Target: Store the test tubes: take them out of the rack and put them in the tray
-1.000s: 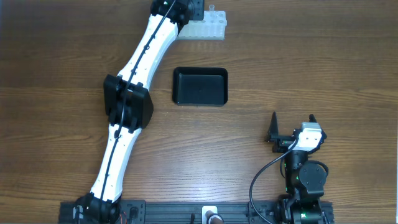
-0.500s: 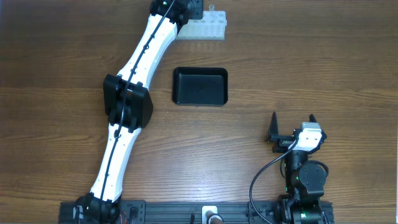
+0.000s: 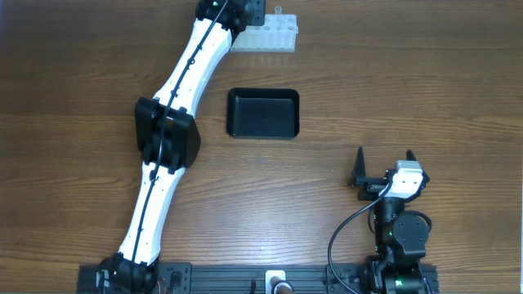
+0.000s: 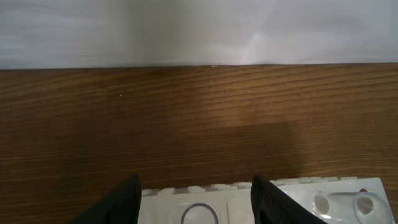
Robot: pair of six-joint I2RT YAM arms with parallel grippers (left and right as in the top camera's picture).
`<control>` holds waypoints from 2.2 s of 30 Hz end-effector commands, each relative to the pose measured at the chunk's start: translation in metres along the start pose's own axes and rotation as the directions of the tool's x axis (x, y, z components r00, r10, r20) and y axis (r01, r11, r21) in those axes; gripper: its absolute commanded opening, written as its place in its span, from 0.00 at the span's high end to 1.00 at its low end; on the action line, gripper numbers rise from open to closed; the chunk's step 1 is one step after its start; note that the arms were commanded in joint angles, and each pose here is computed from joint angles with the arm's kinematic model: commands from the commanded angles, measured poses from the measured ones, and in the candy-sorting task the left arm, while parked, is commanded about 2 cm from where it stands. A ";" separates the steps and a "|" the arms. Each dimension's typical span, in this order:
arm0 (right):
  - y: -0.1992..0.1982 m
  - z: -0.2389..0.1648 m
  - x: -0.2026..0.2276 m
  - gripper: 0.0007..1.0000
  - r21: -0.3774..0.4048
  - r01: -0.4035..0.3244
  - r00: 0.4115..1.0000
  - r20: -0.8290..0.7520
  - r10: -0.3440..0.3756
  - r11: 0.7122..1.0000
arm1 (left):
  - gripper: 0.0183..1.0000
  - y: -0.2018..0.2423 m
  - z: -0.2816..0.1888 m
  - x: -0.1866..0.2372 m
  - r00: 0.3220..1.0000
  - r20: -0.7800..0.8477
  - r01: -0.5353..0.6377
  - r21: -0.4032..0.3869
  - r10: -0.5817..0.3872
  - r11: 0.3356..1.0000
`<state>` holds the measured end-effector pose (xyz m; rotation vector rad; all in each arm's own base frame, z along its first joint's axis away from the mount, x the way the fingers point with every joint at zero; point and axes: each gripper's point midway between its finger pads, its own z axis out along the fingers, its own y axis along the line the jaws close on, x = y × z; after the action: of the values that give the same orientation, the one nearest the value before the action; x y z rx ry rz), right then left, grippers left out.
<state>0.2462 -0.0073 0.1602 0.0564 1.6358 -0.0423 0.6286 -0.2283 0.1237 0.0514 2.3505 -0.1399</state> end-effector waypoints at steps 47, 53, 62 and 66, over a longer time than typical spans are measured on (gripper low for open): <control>0.001 0.000 0.002 0.01 -0.004 0.008 1.000 -0.001 -0.008 1.000 | 0.90 0.004 0.004 0.003 1.000 -0.008 -0.017 -0.021 0.016 1.000; 0.001 0.000 0.002 0.01 -0.004 0.008 1.000 -0.001 -0.008 1.000 | 0.90 0.002 -0.005 -0.006 1.000 0.012 -0.016 -0.026 0.016 1.000; 0.001 0.000 0.002 0.01 -0.004 0.008 1.000 -0.001 -0.008 1.000 | 0.92 0.002 -0.024 -0.021 0.999 0.034 -0.015 -0.039 0.016 0.999; 0.001 0.000 0.002 0.01 -0.004 0.008 1.000 -0.001 -0.008 1.000 | 0.93 0.005 -0.043 -0.034 0.998 0.056 -0.013 -0.053 0.016 0.999</control>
<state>0.2462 -0.0073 0.1602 0.0561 1.6358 -0.0426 0.6226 -0.2214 0.1561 0.0440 2.3349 -0.0954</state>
